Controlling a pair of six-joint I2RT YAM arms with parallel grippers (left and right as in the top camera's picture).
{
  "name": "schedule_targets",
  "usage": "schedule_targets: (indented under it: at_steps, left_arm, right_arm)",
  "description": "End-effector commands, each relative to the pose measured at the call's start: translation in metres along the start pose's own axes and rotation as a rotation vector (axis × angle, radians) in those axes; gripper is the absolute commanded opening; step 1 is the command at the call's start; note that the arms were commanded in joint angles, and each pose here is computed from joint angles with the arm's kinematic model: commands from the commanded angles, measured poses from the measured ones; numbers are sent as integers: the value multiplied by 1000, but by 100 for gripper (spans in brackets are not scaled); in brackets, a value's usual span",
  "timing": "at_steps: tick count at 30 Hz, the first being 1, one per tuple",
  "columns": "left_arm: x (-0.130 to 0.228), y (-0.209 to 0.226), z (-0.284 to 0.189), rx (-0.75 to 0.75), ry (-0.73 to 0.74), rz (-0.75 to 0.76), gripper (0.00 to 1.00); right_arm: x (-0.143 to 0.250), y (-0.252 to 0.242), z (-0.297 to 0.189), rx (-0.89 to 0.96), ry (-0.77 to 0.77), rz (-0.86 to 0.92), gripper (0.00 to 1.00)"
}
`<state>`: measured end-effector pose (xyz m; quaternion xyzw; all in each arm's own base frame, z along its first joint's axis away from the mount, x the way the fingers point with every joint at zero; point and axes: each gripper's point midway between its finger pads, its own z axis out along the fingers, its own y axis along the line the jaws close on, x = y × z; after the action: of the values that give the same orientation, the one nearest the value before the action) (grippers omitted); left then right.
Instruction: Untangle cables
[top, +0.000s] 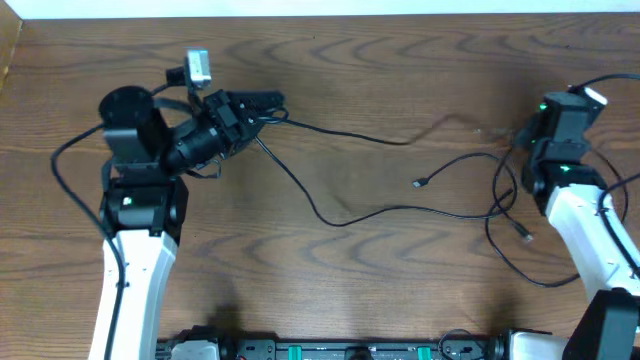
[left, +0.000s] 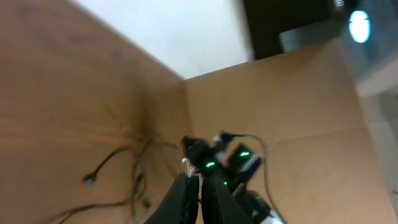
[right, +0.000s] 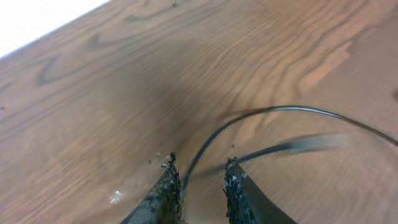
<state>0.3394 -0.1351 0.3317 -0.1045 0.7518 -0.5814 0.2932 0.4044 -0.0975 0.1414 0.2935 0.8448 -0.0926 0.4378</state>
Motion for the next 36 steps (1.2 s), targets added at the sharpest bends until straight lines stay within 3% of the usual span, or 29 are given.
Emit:
schedule_targets:
  at_steps: [1,7,10,13,15,19,23,27,31,34,36]
  left_arm:
    - [3,14,4,-27,45,70,8]
    - [18,58,8,-141,116,83,8]
    - [19,94,0,-316,86,73,8]
    - [19,135,-19,-553,40,44,8]
    - [19,161,-38,-724,4,15,8]
    - [20,193,-75,-981,-45,-4,8]
    - [12,210,-108,-1188,-117,13,8]
    - [-3,219,-152,-1423,-286,7,8]
    - [-6,219,-158,-1451,-318,6,8]
    - [-1,219,-153,-1425,-288,-11,8]
    - [3,219,-144,-1381,-261,-27,8]
  right_arm:
    - [-36,17,-6,-136,-41,34,24]
    - [-116,41,-32,-307,-186,-33,32]
    - [-146,45,-48,-321,-229,-56,33]
    - [-147,43,-54,-310,-190,-75,34]
    - [-130,46,-54,-332,-108,-88,37]
    - [-76,57,-57,-435,125,-82,53]
    - [-38,57,-59,-445,271,-88,54]
    - [-3,54,-62,-425,386,-100,57]
    - [25,41,-56,-354,453,-87,68]
    - [49,9,-36,-148,469,48,64]
    - [60,7,-26,-145,463,71,61]
